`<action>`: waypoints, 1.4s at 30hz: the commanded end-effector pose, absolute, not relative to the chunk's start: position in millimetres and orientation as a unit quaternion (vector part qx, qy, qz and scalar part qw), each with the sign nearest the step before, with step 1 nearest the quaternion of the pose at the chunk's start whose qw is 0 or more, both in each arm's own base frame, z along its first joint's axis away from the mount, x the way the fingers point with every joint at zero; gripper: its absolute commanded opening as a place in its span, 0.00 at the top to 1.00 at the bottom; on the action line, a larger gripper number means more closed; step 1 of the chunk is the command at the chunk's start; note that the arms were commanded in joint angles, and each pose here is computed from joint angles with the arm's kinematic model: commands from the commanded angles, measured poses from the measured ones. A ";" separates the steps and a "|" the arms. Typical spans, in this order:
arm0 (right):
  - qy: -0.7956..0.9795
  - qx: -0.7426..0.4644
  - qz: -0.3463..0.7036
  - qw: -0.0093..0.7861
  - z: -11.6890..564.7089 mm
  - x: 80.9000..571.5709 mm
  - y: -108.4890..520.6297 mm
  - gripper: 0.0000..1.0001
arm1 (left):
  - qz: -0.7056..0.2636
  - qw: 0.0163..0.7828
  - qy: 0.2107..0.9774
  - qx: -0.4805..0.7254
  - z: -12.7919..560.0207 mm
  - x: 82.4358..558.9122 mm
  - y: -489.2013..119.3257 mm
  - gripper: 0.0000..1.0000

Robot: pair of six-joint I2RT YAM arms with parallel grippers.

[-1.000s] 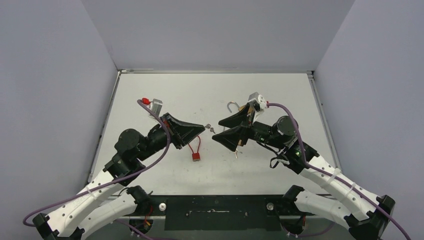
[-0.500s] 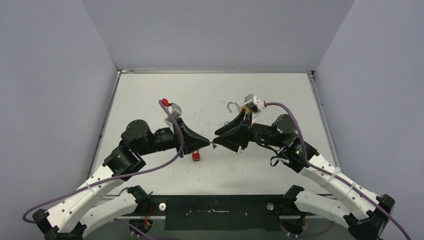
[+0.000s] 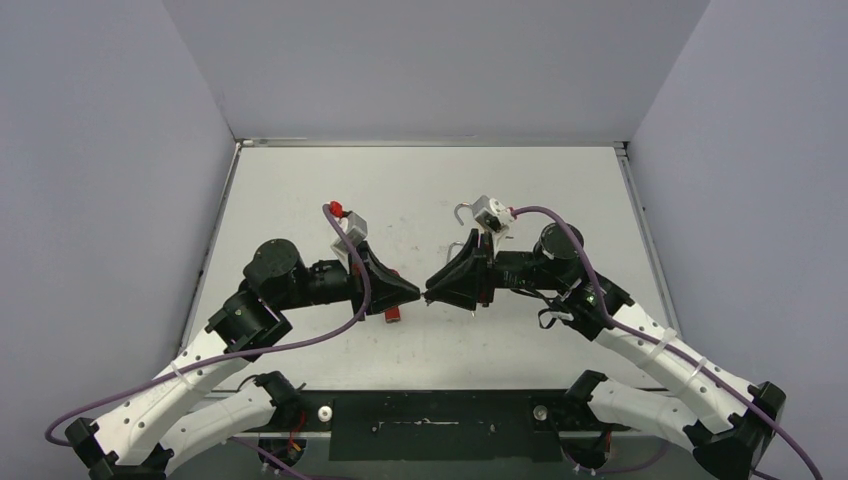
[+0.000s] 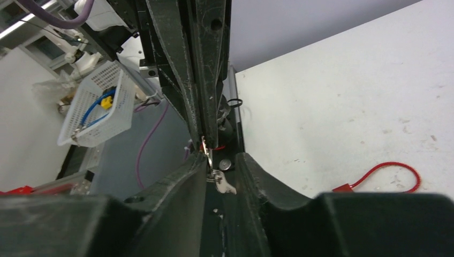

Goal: Unlock with the key

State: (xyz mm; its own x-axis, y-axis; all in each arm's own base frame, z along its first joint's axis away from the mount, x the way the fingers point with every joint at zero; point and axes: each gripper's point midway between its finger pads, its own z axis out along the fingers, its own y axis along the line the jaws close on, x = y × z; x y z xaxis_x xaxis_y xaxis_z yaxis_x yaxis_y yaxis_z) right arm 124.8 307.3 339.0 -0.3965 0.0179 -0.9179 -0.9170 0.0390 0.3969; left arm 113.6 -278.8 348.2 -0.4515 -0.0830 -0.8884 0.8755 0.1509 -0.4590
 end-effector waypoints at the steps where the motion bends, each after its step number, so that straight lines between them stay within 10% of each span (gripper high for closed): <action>1: 0.569 -0.404 0.589 0.408 354.4 117.8 308.0 0.79 | -0.577 0.437 0.602 0.336 371.6 106.9 -276.6 1.00; 8: 0.561 -0.411 0.599 0.396 353.8 113.3 309.7 0.96 | -0.578 0.438 0.602 0.336 370.9 106.9 -276.8 1.00; 17: 0.555 -0.426 0.608 0.376 347.9 106.5 310.2 0.79 | -0.578 0.448 0.601 0.323 376.6 109.8 -275.6 1.00; 23: 0.558 -0.421 0.604 0.384 348.8 109.8 310.5 1.00 | -0.577 0.446 0.603 0.323 374.6 109.6 -275.0 1.00; 35: 0.555 -0.396 0.601 0.417 349.3 118.0 309.8 1.00 | -0.570 0.459 0.616 0.292 376.1 118.9 -272.1 1.00; 42: 0.579 -0.345 0.581 0.456 344.5 135.7 304.0 1.00 | -0.472 0.544 0.682 0.128 379.9 170.1 -228.2 0.18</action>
